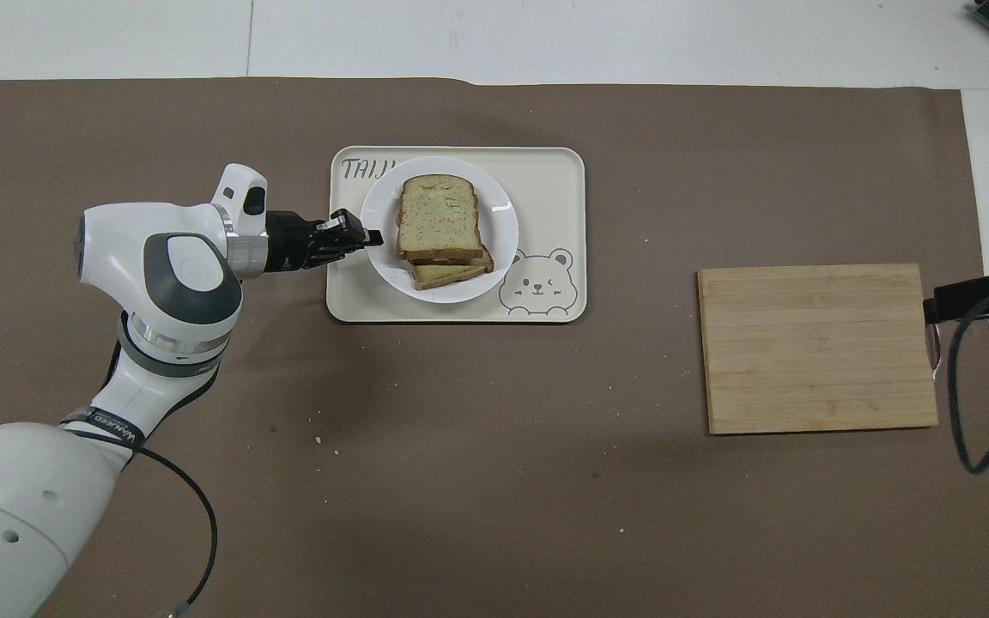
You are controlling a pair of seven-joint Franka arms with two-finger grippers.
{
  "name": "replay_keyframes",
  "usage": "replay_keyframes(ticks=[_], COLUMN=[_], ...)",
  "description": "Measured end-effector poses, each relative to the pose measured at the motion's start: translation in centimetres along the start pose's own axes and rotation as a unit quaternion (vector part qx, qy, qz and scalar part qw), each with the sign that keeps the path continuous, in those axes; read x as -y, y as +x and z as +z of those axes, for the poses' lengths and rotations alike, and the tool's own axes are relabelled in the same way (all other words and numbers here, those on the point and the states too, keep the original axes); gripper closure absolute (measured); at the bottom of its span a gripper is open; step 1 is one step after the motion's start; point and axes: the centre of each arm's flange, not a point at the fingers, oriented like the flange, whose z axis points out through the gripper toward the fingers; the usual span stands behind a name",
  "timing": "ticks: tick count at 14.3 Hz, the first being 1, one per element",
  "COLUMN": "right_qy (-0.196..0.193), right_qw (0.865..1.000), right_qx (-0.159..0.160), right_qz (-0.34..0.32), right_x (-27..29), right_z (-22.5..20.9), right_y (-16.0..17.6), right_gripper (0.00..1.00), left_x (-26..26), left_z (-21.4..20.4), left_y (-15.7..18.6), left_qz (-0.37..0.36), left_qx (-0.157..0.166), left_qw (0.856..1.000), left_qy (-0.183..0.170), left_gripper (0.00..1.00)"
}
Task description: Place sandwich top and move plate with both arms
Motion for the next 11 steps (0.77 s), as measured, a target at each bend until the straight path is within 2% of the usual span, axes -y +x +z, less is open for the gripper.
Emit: replay_keyframes(ticks=[1, 3, 6, 8, 9, 11], right_qy=[0.000, 0.000, 0.000, 0.000, 0.000, 0.000], right_qw=[1.000, 1.000, 1.000, 1.000, 1.000, 1.000], right_qx=[0.000, 0.000, 0.000, -0.001, -0.001, -0.001], right_qz=[0.000, 0.000, 0.000, 0.000, 0.000, 0.000], right_x=[0.0, 0.0, 0.0, 0.0, 0.0, 0.0], right_z=[0.0, 0.0, 0.0, 0.0, 0.0, 0.0], right_y=[0.0, 0.0, 0.0, 0.0, 0.0, 0.0], right_gripper=[0.00, 0.00, 0.00, 0.00, 0.00, 0.00], left_x=[-0.2, -0.8, -1.3, -2.1, -2.7, -3.6], left_z=[0.3, 1.1, 0.9, -1.0, -2.2, -4.3], left_y=[0.0, -0.6, -0.4, 0.2, 0.4, 0.5], left_qz=[0.007, 0.016, 0.033, 0.051, 0.057, 0.072], left_qx=[0.003, 0.011, 0.007, -0.004, -0.011, -0.023], left_qw=[1.000, 1.000, 0.999, 0.998, 0.997, 0.996], left_qy=[0.005, 0.012, 0.028, 0.040, 0.043, 0.050], left_gripper=[0.88, 0.69, 0.33, 0.09, 0.01, 0.00])
